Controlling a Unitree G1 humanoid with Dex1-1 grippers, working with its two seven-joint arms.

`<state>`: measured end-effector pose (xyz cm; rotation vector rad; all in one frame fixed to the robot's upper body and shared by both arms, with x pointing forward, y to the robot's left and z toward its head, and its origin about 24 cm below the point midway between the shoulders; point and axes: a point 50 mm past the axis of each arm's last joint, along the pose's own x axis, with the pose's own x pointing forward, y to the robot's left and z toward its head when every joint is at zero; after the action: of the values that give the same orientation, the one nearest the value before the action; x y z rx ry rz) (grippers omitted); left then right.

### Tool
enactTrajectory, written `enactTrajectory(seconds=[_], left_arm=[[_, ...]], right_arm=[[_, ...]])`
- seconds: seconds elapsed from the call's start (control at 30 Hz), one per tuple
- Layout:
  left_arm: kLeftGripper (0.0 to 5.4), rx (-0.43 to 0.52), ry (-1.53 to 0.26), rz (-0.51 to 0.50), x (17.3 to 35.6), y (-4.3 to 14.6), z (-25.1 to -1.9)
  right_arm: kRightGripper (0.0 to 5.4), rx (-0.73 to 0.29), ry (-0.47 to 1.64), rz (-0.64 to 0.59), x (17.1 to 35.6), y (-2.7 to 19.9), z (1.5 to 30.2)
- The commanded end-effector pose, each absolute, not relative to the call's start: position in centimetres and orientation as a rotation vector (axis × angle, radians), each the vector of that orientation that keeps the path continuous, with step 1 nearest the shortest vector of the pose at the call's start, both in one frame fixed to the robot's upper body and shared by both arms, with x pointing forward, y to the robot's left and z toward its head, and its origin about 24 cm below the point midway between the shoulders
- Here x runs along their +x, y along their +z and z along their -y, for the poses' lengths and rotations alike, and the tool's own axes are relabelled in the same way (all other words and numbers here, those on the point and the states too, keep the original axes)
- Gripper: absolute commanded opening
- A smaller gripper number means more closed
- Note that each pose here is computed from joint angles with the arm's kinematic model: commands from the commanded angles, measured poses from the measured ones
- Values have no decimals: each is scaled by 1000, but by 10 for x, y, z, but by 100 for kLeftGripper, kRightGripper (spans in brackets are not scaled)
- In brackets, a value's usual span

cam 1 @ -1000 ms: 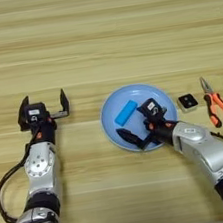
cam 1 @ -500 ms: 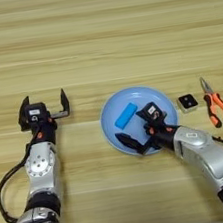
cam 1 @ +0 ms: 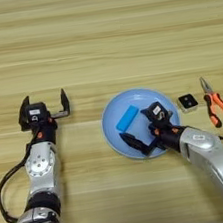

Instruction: Move the objects on the table

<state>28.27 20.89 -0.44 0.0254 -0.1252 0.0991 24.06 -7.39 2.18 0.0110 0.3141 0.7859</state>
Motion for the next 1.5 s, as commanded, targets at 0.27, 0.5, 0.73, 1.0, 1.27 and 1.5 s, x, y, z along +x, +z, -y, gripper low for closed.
enactTrajectory(seconds=[0.27,0.5,0.73,1.0,1.27,1.5], left_arm=[[540,30,96,138,285,-1,-208],[540,32,68,162,286,2,-204],[540,35,46,175,286,4,-201],[540,42,24,188,286,6,-199],[540,80,-108,239,285,23,-184],[540,113,-207,222,282,42,-168]], right_arm=[[536,-43,583,-75,253,45,97],[536,-68,290,42,264,40,136],[536,-61,197,70,266,36,151],[536,-70,172,67,268,32,157],[536,-66,133,66,269,32,165],[536,-61,120,67,269,33,167]])
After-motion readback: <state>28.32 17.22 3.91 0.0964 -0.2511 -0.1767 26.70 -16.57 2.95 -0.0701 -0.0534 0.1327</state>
